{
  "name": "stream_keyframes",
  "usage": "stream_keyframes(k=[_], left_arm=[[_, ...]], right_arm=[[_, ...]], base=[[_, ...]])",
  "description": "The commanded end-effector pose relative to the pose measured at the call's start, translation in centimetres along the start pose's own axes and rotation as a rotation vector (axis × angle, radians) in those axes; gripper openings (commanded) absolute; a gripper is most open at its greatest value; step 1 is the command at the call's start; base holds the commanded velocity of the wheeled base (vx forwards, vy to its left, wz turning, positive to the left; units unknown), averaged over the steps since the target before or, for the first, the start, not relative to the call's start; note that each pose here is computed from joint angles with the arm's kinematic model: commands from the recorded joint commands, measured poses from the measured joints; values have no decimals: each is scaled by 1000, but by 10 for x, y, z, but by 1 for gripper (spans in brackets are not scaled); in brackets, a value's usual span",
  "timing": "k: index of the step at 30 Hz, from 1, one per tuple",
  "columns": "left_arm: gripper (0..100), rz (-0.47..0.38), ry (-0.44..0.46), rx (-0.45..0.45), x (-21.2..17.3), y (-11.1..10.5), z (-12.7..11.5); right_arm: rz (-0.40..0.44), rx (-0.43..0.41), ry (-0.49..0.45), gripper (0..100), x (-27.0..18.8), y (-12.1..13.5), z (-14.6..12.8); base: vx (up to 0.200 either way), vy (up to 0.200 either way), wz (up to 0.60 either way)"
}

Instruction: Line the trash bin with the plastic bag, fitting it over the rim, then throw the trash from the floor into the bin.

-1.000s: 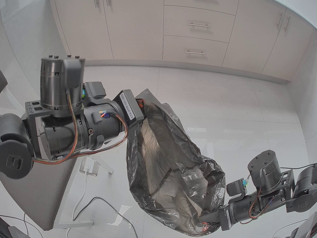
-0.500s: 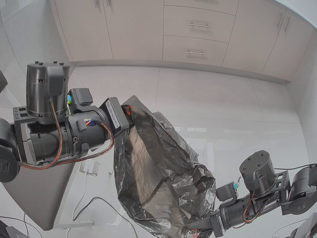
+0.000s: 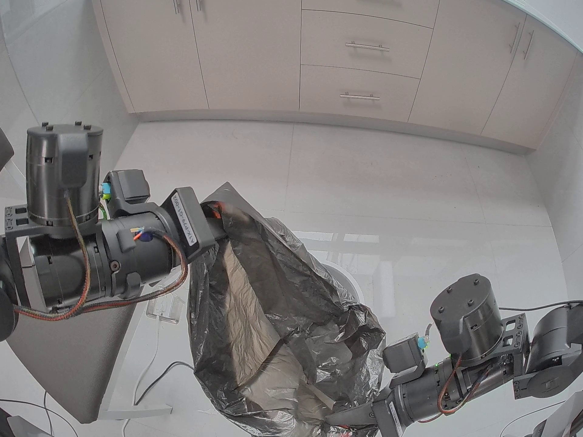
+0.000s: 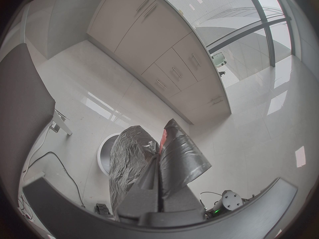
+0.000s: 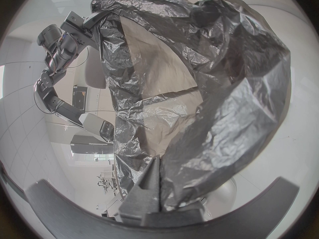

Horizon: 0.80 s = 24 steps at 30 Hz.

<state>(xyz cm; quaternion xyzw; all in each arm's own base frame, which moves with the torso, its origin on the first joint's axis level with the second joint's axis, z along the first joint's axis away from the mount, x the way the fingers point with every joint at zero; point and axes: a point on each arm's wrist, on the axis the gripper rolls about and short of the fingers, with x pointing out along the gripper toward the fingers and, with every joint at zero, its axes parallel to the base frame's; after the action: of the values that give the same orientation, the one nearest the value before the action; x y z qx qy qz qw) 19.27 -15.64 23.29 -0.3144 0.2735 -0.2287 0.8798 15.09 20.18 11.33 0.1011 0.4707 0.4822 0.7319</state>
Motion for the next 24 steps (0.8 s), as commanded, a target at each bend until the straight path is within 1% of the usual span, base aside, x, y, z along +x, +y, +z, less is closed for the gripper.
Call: stream_keyframes(k=[1,9,13,24], left_arm=[[0,-4,-8,-1,-7,1,-1],[0,18,-6,-6,-5,9,-1],[0,42,4,-9,4,14,0],[0,82,27,-9,24,20,-1]], right_arm=[[7,-9,0,0,4,3,4],[4,-9,2,0,9,2,5],[-23,19,-10,0,11,-9,11],[-57,48,-23,0,19,-25,23]], base=[[0,0,0],[0,0,0],[0,0,0],[0,0,0]])
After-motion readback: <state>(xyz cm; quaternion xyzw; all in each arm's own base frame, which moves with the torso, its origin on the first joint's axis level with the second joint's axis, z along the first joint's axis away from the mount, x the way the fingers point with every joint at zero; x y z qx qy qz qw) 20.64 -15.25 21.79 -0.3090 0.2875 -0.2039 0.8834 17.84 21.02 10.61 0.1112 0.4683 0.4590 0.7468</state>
